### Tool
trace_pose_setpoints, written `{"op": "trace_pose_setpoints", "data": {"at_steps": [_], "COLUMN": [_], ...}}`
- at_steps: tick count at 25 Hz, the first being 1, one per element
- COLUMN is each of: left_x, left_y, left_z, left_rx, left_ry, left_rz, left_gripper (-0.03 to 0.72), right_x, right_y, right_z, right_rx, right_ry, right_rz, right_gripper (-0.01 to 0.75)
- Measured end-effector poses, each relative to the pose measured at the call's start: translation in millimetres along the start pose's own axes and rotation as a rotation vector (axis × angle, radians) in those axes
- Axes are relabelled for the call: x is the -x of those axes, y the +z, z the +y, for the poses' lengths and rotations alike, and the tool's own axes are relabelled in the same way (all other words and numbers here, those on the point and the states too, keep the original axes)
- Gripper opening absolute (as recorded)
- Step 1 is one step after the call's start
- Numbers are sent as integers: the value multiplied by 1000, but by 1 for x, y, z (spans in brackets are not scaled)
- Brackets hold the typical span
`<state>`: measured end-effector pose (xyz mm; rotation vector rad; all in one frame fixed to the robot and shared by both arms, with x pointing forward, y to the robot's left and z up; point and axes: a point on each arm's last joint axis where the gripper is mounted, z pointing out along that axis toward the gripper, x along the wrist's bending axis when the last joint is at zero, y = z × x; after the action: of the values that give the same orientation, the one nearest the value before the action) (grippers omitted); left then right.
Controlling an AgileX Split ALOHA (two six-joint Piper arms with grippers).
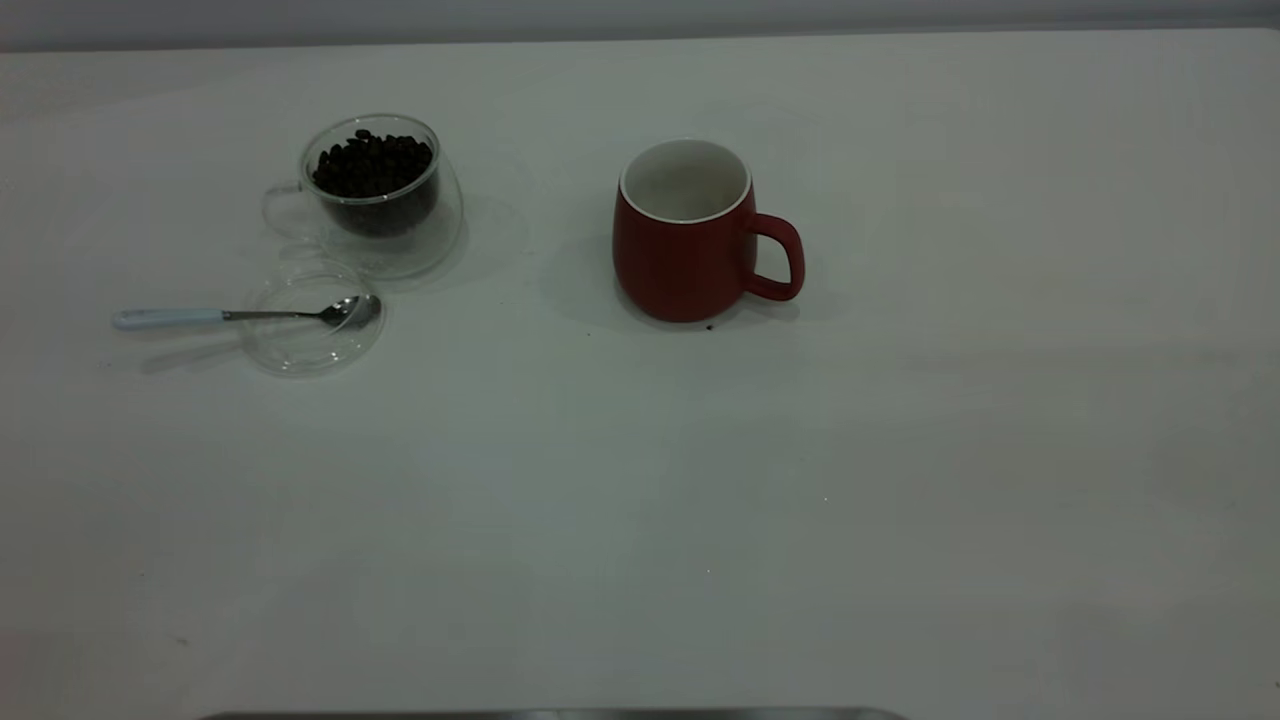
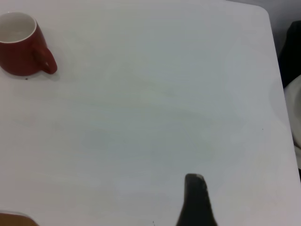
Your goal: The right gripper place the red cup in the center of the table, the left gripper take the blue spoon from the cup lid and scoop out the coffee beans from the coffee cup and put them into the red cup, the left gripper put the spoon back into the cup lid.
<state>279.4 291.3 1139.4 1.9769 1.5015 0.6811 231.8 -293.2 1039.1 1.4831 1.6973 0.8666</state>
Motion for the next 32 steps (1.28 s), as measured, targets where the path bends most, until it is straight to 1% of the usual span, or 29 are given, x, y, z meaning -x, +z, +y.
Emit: {"op": "trace_pose_setpoints", "data": {"at_steps": [2,5,8,9,14,17,20,26,32], "left_x": [1,2,5,6,7,8,9,9,9], "left_y": [-9,-13,-6,-1,24,26,31,38,38], "left_z": [-31,-70,-99,-105,-111,-110,-108,-113,-113], "left_rx": [62,153,205,202,103,103,131,84,81], "left_ry": [-21,-56,-77,-82,-106,-113,-115,-116,-117], "left_rz": [65,138,157,156,121,103,95,91,91], "left_gripper": [593,592,592,592,592,592,592,592,591], "right_x": [0,0,0,0,0,0,0,0,0], "right_y": [0,0,0,0,0,0,0,0,0], "right_z": [0,0,0,0,0,0,0,0,0], "right_rx": [0,0,0,0,0,0,0,0,0], "right_ry": [0,0,0,0,0,0,0,0,0], "right_rz": [0,0,0,0,0,0,0,0,0], "right_gripper": [587,587,587,587,587,587,587,587,587]}}
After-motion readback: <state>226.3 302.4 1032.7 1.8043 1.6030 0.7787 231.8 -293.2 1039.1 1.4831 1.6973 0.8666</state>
